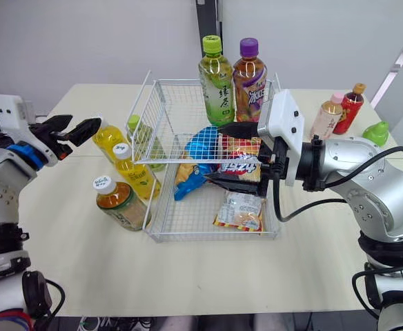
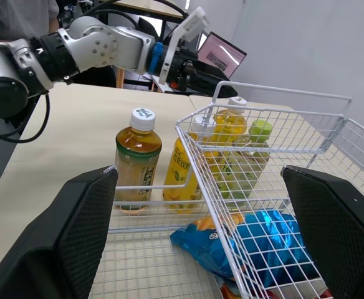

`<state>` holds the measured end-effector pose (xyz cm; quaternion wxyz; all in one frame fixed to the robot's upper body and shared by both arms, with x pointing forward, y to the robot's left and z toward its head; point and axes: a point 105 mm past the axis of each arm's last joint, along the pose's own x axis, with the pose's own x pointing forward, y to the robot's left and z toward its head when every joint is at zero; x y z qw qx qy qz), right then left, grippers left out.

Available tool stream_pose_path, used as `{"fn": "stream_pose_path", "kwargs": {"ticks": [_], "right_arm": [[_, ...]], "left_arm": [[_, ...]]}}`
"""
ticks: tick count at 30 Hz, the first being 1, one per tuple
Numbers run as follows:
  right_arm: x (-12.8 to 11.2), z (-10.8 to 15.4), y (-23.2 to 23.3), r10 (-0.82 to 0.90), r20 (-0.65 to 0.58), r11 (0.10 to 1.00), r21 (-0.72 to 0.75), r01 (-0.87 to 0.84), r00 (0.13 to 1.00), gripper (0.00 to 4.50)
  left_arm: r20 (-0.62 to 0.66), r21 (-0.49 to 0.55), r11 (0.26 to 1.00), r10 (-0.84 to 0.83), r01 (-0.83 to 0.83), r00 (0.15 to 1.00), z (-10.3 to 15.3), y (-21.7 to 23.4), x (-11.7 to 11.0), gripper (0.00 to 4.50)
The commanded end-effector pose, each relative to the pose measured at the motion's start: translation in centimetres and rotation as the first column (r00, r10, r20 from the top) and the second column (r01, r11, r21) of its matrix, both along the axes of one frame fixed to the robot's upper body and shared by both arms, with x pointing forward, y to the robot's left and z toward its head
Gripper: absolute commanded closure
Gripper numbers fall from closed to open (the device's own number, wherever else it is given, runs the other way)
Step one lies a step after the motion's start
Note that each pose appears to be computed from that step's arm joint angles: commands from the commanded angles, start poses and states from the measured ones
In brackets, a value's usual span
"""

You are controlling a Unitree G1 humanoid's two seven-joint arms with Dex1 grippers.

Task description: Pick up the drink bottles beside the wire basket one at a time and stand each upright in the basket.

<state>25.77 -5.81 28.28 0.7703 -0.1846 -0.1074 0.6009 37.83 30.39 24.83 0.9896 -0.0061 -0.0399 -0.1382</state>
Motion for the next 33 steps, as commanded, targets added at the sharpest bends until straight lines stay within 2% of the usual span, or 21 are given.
{"fn": "stream_pose_path", "kwargs": {"ticks": [1,8,19,22,30,33], "right_arm": [[-0.5,0.7,-0.1,-0.009,0.040,1.000,0.011,0.008,0.999,0.00],[-0.6,0.7,-0.1,-0.023,0.040,1.000,0.018,0.022,0.999,0.00],[-0.6,0.6,-0.1,-0.026,0.032,0.999,0.020,0.025,0.999,0.00],[-0.6,0.6,-0.1,-0.028,0.031,0.999,0.021,0.027,0.999,0.00],[-0.7,0.6,-0.2,-0.032,0.027,0.999,0.024,0.031,0.999,0.00],[-0.6,0.6,-0.2,-0.033,0.027,0.999,0.025,0.032,0.999,0.00]], "left_arm": [[-0.004,0.055,0.998,0.021,-0.021,1.000,0.5,0.2,1.0,0.02],[-0.031,0.113,0.993,0.043,-0.040,0.999,0.5,0.2,3.2,0.02],[-0.057,0.126,0.991,0.042,-0.035,0.997,-0.3,-0.6,5.1,0.02],[-0.071,0.123,0.992,0.039,-0.030,0.997,-0.6,-0.7,5.3,0.62],[-0.062,0.117,0.993,0.025,-0.018,0.998,-0.6,-0.8,5.2,3.04],[-0.046,0.122,0.992,0.027,-0.021,0.999,-0.1,-0.4,5.0,3.10]]}}
